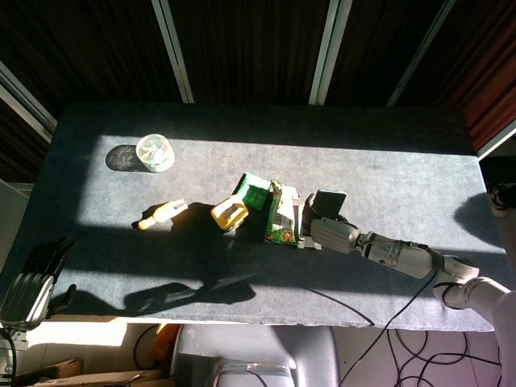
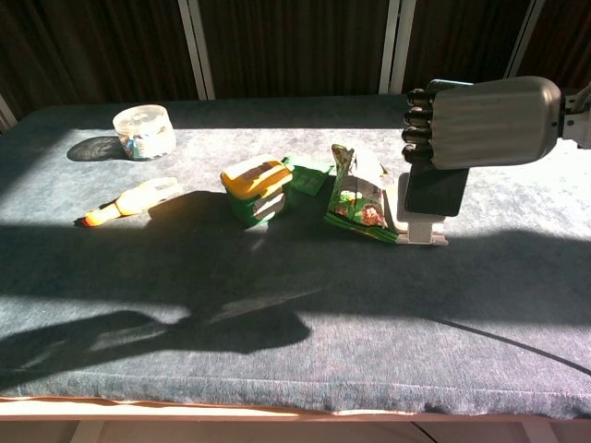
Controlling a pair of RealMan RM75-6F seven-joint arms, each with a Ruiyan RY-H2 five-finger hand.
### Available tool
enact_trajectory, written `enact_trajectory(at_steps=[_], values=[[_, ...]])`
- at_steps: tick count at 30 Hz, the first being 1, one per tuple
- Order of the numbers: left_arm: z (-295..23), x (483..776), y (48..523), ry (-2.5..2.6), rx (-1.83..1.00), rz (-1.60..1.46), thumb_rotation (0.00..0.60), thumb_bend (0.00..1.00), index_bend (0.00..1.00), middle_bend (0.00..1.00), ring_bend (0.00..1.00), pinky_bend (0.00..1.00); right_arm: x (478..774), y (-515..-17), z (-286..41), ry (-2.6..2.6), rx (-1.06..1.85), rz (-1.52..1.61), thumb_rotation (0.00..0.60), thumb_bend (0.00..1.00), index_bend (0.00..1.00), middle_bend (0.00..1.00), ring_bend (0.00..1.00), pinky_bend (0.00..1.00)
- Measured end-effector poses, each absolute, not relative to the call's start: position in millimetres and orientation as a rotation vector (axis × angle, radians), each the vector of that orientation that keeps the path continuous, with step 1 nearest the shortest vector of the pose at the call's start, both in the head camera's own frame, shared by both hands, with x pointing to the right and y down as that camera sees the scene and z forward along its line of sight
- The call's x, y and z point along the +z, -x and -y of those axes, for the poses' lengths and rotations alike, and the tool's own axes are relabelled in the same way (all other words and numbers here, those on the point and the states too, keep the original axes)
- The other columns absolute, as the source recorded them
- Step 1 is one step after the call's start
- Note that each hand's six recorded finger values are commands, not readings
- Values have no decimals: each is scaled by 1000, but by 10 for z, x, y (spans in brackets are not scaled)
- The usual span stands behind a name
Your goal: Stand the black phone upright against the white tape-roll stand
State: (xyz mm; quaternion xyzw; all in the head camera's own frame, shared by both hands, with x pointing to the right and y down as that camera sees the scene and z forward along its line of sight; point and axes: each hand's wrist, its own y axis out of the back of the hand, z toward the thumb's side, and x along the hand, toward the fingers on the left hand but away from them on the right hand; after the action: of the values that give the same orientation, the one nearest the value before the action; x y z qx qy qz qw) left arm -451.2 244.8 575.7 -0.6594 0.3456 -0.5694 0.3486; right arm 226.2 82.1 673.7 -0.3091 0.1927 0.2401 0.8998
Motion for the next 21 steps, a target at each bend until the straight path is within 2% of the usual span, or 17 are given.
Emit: enact_trajectory(at_steps=[21], values=[[-2466, 5691, 4515, 1724, -1446, -907, 600, 406, 0, 0, 19, 48, 6866, -2082, -972, 634, 489, -460, 600, 360, 971, 697, 664, 459]])
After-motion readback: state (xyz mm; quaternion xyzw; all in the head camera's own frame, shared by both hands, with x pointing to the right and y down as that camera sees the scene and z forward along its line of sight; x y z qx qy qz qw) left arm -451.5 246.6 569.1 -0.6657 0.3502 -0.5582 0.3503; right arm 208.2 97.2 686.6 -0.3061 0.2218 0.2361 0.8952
